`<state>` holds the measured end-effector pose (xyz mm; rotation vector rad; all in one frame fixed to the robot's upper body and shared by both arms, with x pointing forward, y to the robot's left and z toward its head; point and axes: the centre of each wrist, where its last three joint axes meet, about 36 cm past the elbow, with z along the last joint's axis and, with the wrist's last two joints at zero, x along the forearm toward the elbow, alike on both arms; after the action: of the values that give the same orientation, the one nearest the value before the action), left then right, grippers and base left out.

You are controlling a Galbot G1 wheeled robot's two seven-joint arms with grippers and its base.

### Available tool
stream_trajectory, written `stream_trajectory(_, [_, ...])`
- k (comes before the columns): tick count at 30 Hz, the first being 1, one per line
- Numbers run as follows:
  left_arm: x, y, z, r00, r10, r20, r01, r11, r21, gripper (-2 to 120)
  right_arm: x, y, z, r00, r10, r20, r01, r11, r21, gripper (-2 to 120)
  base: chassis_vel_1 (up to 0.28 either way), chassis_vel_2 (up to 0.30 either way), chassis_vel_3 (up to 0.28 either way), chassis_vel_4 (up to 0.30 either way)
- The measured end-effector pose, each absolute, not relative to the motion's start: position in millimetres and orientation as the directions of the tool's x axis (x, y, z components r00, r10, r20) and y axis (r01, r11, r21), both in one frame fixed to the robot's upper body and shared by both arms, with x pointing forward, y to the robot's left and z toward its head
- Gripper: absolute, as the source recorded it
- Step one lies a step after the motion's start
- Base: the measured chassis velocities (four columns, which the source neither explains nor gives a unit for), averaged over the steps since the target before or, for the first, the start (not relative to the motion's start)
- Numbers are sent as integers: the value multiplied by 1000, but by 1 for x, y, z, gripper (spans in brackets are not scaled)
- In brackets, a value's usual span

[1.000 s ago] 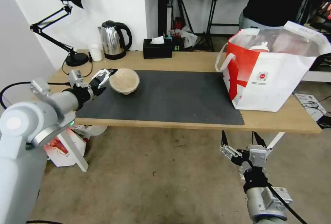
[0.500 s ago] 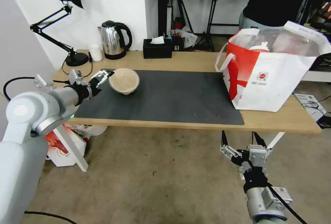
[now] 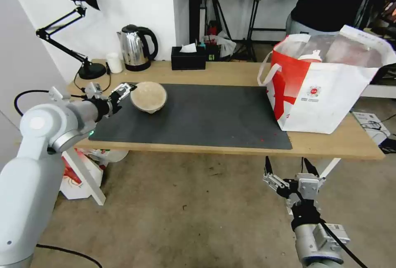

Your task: Pick up the trash from the table and place it into the takeout bag.

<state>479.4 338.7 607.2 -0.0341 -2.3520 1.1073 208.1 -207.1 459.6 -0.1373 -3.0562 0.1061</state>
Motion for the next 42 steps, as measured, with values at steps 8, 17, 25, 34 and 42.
stream_trajectory(8, [499,337,603,-848,227,478,-216,676,-705,100,208,-207,460,-993,92,77,87,994,-73,100,0,0,0,0])
stream_trajectory(17, [520,335,598,-836,211,507,-239,691,-682,100,208,-207,460,-993,92,77,87,994,-73,100,0,0,0,0])
stream_trajectory(25, [540,331,589,-817,189,545,-271,707,-653,100,208,-207,460,-993,92,77,87,994,-73,100,0,0,0,0])
stream_trajectory(34, [563,325,577,-792,176,585,-299,723,-623,100,208,-207,460,-993,92,77,87,994,-73,100,0,0,0,0])
stream_trajectory(42, [575,310,569,-778,189,599,-297,730,-615,100,208,-207,460,-993,92,77,87,994,-73,100,0,0,0,0])
